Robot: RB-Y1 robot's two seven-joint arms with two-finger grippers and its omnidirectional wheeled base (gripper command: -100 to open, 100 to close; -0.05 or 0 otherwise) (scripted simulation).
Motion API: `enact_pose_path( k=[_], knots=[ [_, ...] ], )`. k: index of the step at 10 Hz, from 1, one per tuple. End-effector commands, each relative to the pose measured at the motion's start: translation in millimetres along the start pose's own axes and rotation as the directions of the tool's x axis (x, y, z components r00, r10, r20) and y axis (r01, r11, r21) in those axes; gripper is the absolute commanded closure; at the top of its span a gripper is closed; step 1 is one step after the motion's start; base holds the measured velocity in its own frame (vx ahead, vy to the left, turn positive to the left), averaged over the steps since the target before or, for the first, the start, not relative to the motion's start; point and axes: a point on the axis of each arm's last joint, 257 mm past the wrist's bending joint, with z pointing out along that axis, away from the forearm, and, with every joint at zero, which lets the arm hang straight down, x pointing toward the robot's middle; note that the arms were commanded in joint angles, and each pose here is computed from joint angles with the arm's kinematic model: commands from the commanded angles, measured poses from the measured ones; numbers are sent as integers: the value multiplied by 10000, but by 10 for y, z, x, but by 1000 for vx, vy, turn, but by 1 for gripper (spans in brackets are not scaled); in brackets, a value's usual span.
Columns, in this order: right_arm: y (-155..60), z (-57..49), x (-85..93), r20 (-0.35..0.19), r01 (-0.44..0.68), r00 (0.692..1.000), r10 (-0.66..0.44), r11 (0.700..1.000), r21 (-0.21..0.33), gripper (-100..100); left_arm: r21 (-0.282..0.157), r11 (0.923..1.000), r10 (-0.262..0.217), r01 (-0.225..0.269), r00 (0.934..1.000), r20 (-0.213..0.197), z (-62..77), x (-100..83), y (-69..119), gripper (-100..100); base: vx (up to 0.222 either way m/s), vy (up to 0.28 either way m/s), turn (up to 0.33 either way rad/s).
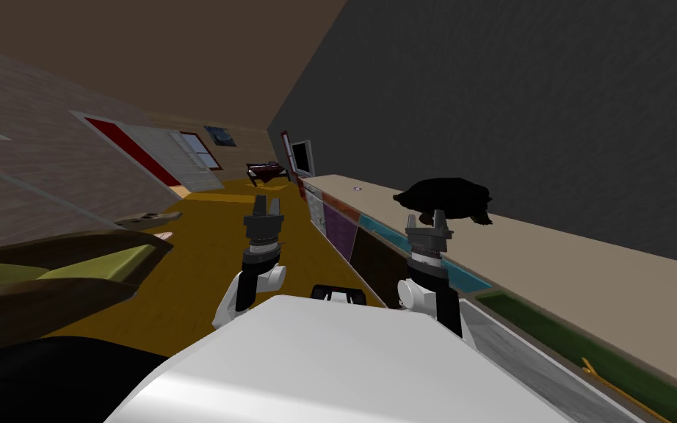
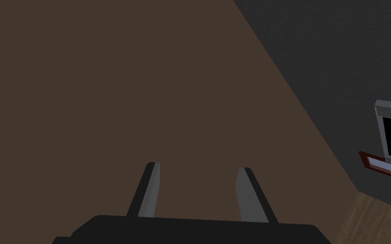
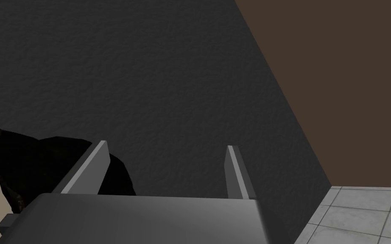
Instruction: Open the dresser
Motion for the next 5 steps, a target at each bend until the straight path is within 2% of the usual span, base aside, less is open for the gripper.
enact_pose_path(
  k=[1,2,3,5],
  knots=[
    [0,0,0,0,0,10000,0,10000,0,0,0,10000,0,0,10000,0,0,0,0,0,0,0,0],
    [0,0,0,0,0,10000,0,10000,0,0,0,10000,0,0,10000,0,0,0,0,0,0,0,0],
    [-46,-4,58,-498,692,9964,-684,9975,150,-100,0,10000,0,0,10000,0,0,0,0,0,27,28,-31],
    [-106,-13,109,-996,1599,9826,-1567,9868,256,-100,-6,10000,-1,1,10000,1,-1,0,2,0,34,60,-42]
  ],
)
